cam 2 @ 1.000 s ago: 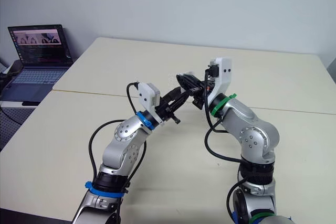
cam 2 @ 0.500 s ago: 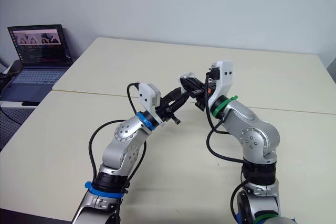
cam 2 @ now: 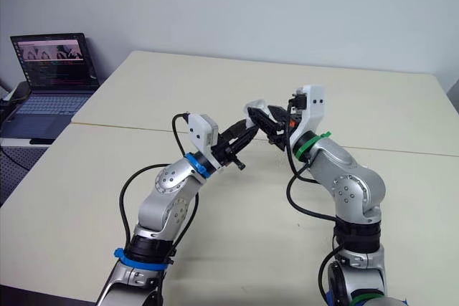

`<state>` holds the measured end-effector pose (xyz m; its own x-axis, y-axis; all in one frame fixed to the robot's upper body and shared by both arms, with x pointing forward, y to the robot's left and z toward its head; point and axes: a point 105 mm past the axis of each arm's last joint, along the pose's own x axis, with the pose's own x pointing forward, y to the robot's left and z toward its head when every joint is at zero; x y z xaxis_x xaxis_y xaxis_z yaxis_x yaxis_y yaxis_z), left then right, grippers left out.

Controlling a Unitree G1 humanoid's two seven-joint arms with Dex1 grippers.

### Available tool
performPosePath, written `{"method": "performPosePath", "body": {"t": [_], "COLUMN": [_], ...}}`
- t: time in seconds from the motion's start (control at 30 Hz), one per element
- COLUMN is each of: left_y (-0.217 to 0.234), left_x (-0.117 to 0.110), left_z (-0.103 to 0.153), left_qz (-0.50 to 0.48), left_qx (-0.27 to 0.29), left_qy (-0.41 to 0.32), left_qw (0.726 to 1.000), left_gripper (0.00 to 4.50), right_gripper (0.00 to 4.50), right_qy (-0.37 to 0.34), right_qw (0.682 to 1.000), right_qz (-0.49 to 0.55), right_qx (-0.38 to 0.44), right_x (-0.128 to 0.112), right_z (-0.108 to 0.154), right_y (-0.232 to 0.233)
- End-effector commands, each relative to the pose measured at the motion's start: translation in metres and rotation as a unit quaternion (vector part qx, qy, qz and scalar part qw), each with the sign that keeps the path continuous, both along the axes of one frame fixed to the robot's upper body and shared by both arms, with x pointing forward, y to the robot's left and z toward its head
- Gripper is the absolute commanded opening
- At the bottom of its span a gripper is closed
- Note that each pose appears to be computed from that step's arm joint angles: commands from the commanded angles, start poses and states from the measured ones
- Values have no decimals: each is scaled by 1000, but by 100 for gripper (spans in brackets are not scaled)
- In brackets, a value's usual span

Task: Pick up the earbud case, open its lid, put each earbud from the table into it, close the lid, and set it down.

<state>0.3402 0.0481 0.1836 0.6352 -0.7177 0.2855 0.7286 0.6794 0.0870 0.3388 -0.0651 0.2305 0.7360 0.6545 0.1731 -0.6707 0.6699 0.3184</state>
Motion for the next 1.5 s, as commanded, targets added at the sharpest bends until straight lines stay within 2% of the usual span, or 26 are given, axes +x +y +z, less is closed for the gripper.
{"method": "performPosePath", "body": {"t": [0.03, 0.1, 0.17, 0.27, 0.37, 0.53, 0.83, 1.2, 1.5], "left_y": [8, 13, 17, 21, 23, 23, 24, 24, 22], "left_x": [-6, -7, -8, -9, -10, -12, -17, -18, -18], "left_z": [7, 2, 0, -1, -1, 1, 2, 1, 1], "left_qz": [6, 12, 15, 19, 22, 23, 25, 24, 20], "left_qx": [-5, 1, 4, 6, 8, 8, 9, 11, 13], "left_qy": [-20, -15, -13, -10, -9, -8, -5, -1, -1], "left_qw": [1000, 1000, 1000, 1000, 1000, 1000, 1000, 1000, 1000], "left_gripper": [75, 75, 75, 75, 75, 75, 75, 75, 75], "right_gripper": [314, 314, 314, 314, 314, 314, 314, 314, 314], "right_qy": [-72, -83, -82, -61, -35, 10, 45, 70, 94], "right_qw": [997, 996, 995, 977, 950, 918, 895, 852, 850], "right_qz": [26, 21, 1, -45, -47, -28, 60, 73, 61], "right_qx": [30, 0, -53, -200, -308, -395, -440, -513, -515], "right_x": [-13, -10, -2, 16, 23, 29, 20, 14, 12], "right_z": [41, 47, 42, 6, -25, -59, -76, -95, -106], "right_y": [-14, -29, -49, -96, -139, -190, -216, -243, -253]}}
